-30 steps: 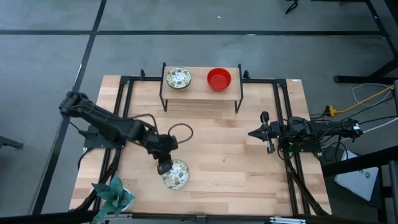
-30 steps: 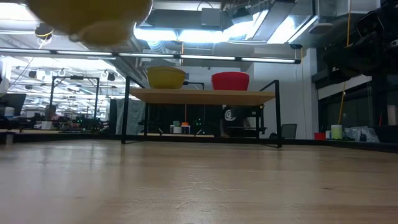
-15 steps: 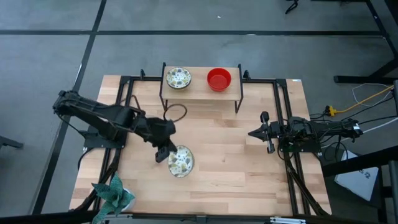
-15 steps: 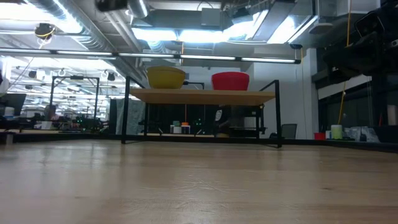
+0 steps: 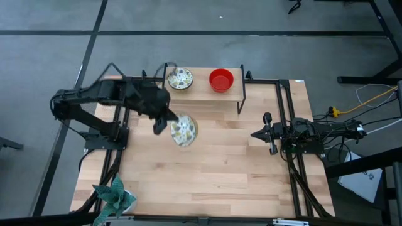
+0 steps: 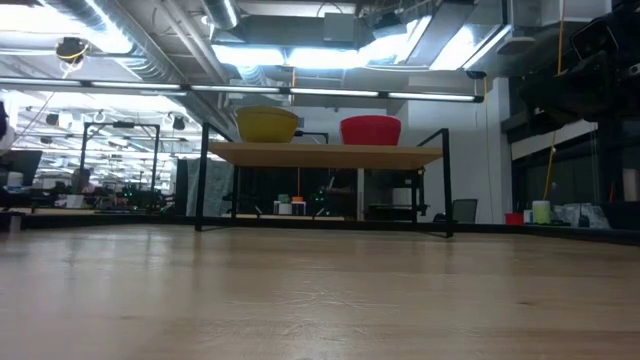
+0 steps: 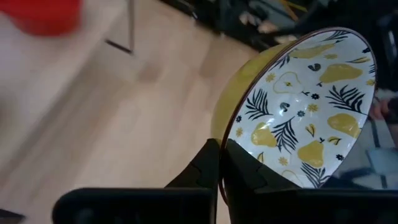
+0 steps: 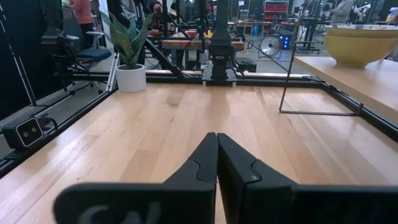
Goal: Pick & Place Mini bowls
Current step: Stack the white patterned bowl on top of the white patterned bowl on the shelf
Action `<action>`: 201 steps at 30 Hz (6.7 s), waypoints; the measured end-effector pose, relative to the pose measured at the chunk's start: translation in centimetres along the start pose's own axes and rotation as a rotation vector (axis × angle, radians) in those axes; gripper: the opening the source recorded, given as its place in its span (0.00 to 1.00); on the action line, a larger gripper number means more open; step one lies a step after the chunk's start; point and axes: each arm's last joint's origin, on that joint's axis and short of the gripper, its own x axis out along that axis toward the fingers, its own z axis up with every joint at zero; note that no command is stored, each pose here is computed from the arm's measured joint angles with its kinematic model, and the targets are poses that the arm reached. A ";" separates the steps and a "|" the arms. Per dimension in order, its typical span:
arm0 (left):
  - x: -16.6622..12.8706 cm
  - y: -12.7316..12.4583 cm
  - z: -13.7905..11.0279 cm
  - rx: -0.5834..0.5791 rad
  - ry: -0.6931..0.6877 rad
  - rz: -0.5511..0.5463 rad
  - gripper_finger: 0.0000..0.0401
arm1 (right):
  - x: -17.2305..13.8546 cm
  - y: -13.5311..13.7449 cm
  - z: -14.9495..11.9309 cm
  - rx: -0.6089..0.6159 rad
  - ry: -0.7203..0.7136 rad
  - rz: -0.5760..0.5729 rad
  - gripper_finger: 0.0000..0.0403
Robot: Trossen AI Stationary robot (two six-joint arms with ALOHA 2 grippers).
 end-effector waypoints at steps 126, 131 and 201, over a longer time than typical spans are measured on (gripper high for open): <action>2.1 26.4 4.1 -0.808 0.188 0.337 0.09 | 0.0 -0.1 0.0 -0.046 0.000 -0.018 0.01; 1.7 26.3 4.7 -0.771 0.150 0.339 0.09 | 0.0 -0.1 0.0 -0.046 0.000 -0.018 0.01; 0.6 24.7 3.1 0.307 -0.221 0.230 0.00 | 0.0 0.1 -0.1 -0.019 0.011 0.046 0.01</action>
